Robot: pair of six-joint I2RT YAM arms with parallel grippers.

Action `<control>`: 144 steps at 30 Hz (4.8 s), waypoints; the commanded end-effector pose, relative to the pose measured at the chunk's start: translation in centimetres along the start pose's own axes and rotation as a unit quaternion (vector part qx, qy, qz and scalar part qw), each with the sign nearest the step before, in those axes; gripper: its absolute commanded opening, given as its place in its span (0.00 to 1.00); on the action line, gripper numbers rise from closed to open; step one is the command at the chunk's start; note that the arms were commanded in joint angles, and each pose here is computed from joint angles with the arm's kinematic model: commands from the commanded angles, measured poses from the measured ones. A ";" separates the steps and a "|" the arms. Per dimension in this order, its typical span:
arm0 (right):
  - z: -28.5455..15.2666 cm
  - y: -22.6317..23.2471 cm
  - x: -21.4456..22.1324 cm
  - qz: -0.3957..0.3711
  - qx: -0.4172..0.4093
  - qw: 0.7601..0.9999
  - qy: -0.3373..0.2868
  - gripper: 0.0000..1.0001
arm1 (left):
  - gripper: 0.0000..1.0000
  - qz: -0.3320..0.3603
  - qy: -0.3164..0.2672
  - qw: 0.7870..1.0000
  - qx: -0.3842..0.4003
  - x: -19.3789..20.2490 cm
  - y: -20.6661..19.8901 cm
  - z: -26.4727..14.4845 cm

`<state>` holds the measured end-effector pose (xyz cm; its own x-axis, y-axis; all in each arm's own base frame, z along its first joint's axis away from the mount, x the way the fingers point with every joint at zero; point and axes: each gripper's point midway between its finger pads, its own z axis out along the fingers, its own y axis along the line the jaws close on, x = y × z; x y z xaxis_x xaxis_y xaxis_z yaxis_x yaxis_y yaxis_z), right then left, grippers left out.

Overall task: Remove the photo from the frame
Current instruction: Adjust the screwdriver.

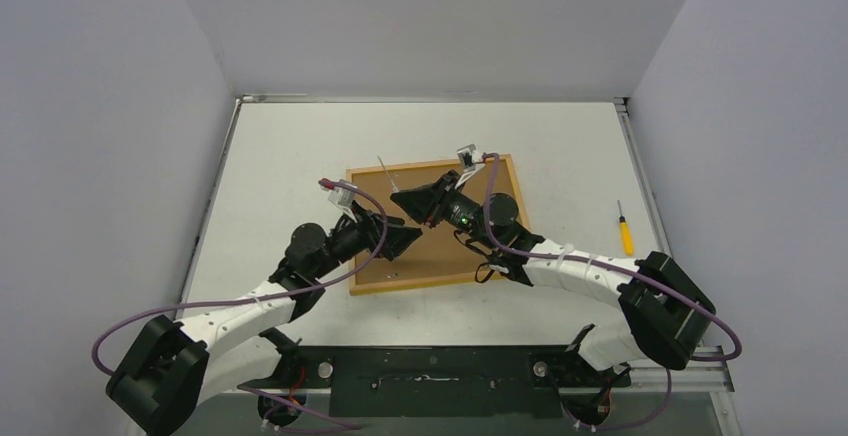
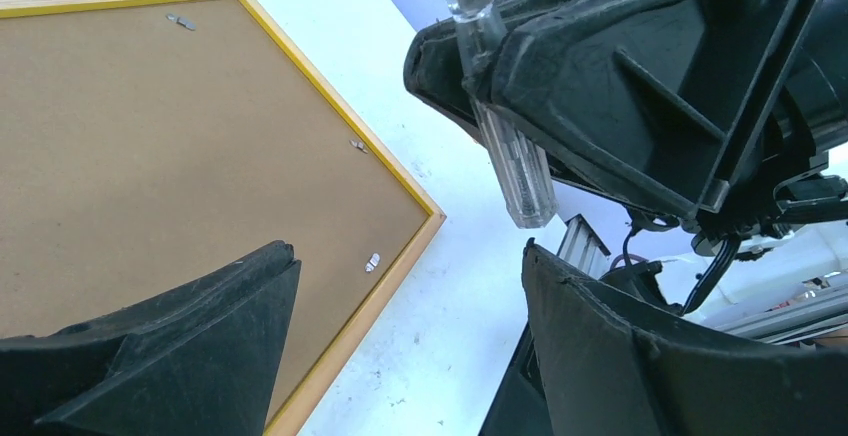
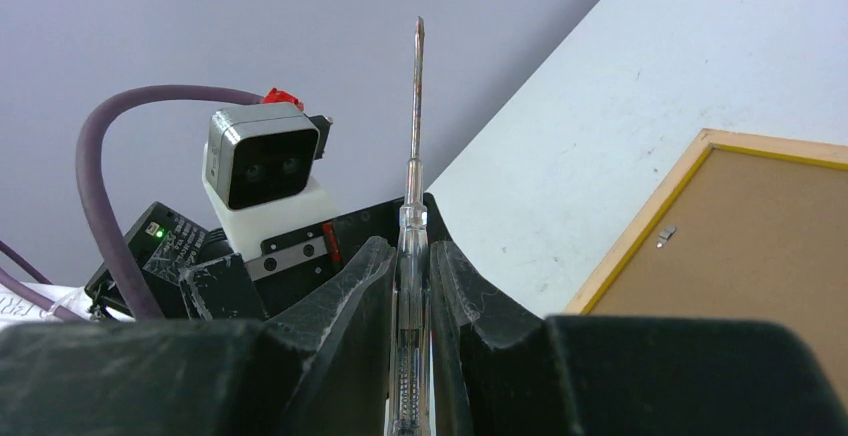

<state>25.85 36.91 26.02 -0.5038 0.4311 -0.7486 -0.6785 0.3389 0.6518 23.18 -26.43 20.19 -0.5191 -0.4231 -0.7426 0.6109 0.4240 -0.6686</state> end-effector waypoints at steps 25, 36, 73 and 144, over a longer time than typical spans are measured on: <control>-0.5 2.7 -0.6 -0.064 -0.045 0.997 -0.029 0.05 | 0.52 0.002 -0.065 0.995 0.069 -4.9 -4.8 0.1; -0.9 3.1 -0.3 -0.059 -0.053 0.997 -0.022 0.07 | 0.16 0.005 -0.051 0.998 0.039 -4.4 -3.4 0.4; -3.2 -4.8 0.3 -0.073 0.071 0.949 0.300 0.67 | 0.00 0.096 0.172 0.980 -0.003 4.2 -0.1 1.2; -7.2 -5.5 -1.8 0.021 0.091 0.970 0.223 0.05 | 0.97 0.044 -0.036 0.990 -0.128 -3.2 -0.9 -1.4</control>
<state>24.91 26.52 16.78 -0.8509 -0.1113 -0.5134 -0.4661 0.6109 0.6400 22.84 -23.98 17.90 -0.3524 -0.0592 -0.9340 0.5272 0.8120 -0.2504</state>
